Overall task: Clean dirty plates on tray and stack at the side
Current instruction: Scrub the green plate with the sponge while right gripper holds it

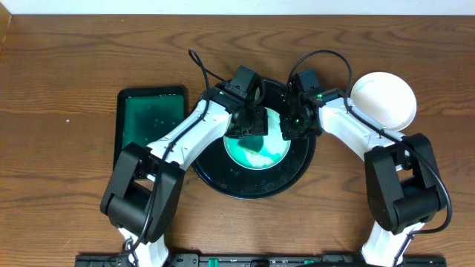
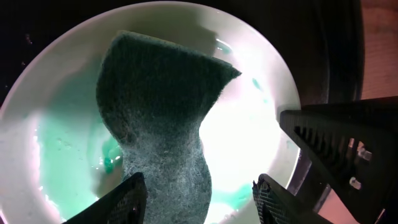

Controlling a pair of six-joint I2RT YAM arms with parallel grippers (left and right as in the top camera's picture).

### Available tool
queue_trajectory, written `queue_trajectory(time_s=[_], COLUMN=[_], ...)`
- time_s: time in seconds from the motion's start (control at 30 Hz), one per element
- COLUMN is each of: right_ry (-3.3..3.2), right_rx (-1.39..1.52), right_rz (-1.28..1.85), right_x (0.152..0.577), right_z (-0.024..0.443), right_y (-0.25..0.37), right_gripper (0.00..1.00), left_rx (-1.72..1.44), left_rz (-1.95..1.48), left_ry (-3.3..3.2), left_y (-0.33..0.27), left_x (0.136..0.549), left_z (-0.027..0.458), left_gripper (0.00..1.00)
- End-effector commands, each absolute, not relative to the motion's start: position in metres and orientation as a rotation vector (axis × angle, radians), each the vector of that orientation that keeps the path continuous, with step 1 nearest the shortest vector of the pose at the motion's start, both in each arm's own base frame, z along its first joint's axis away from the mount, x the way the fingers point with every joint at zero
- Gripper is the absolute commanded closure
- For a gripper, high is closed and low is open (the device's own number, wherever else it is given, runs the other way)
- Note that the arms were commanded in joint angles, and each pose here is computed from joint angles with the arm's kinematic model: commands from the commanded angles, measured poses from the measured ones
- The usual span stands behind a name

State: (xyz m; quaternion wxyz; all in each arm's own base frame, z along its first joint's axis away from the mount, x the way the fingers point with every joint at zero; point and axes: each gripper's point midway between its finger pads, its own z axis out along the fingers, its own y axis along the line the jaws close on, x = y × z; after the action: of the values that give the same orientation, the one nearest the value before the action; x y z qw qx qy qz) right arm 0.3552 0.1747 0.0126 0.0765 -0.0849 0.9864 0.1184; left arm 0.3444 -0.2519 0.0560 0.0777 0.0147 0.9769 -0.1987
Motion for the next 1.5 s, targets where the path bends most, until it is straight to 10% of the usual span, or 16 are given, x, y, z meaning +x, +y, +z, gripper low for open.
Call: queue_trajectory(time_s=[0.0, 0.23, 0.47, 1.07, 1.47], right_ry=[2.964, 2.968, 2.976, 2.995, 2.998], right_rx=[-0.266, -0.266, -0.265, -0.263, -0.263], right_rz=[0.369, 0.368, 0.365, 0.359, 0.358], right_x=[0.352, 0.351, 0.349, 0.345, 0.344], right_z=[0.011, 0.011, 0.01, 0.009, 0.009], right_y=[0.18, 0.179, 0.179, 0.177, 0.177], right_gripper=[0.99, 0.99, 0.99, 0.99, 0.99], left_rx=[0.048, 0.037, 0.041, 0.15, -0.218], left_rz=[-0.542, -0.505, -0.518, -0.635, 0.008], left_ry=[2.961, 3.022, 3.0, 3.028, 3.093], left_y=[-0.249, -0.247, -0.25, -0.306, -0.18], left_x=[0.344, 0.34, 0.346, 0.306, 0.324], left_z=[0.039, 0.011, 0.01, 0.014, -0.003], left_gripper=[0.42, 0.44, 0.93, 0.93, 0.93])
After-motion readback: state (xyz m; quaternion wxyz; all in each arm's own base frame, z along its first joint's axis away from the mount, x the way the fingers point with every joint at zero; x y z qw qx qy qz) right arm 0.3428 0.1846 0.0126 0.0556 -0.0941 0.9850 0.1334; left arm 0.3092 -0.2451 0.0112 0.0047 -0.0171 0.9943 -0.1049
